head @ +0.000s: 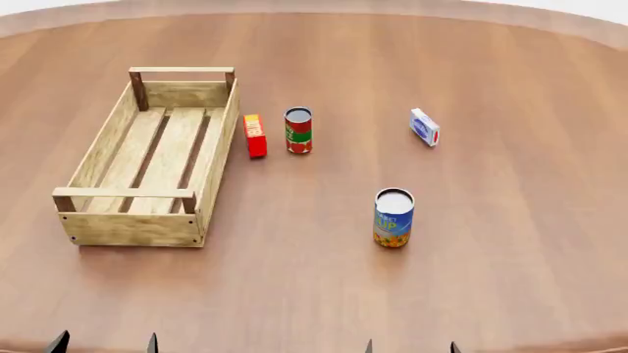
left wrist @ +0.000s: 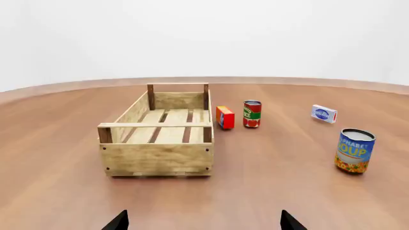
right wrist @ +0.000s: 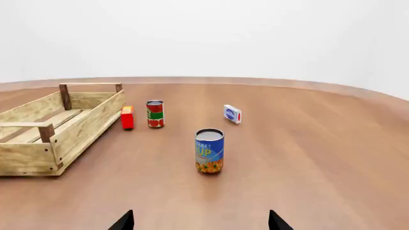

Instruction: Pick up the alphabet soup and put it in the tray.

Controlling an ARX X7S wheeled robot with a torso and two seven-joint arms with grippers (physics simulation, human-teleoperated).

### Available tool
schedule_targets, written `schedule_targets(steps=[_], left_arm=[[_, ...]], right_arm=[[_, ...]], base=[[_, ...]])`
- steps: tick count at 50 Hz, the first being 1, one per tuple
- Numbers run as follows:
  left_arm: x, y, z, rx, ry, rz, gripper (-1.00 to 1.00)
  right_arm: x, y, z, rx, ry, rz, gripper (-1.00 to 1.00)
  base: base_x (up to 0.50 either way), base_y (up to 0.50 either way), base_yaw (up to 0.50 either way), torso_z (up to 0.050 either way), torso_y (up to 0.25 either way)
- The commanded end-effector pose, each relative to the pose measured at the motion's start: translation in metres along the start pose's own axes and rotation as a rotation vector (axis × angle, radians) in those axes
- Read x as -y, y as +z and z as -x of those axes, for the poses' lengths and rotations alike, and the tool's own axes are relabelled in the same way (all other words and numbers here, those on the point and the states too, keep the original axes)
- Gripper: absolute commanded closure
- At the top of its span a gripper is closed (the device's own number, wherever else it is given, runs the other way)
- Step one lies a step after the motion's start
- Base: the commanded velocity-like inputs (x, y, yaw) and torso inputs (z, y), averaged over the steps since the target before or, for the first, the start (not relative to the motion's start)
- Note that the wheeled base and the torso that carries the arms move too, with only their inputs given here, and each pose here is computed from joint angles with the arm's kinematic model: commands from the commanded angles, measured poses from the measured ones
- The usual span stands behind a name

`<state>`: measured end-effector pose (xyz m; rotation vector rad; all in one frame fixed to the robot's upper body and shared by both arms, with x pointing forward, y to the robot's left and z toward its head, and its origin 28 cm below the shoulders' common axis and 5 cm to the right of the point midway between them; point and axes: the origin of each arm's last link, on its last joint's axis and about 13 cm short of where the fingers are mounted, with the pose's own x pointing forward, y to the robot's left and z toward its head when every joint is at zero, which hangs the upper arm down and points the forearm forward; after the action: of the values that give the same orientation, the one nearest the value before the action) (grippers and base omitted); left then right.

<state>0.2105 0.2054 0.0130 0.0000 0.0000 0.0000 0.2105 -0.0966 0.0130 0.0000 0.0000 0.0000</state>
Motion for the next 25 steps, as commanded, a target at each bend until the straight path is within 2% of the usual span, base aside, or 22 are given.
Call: schedule_targets(steps=[1,12,25], left_arm=[[0.0016,0.0021,0.0031,0.014,-0.02,-0.008,-1.0],[0.002,0.0015,0.0038,0.014,-0.032,-0.009,-1.0],[0.0023,0.0007,0.005,0.018,-0.035,-0.011,-1.0]], right_arm=[[-0.0009,0.0001,0.0014,0.026,-0.003,0.035,-1.0],[-0.0028,-0.0023,0.001,0.022,0.024,0.032,-1.0],[-0.0029,0.0,0.0027,0.024,0.035,0.027,-1.0]], base=[[0.22,0.18,0.0,0.0,0.0],[0.29,0.27,0.0,0.0,0.0],[0.39,0.29,0.0,0.0,0.0]])
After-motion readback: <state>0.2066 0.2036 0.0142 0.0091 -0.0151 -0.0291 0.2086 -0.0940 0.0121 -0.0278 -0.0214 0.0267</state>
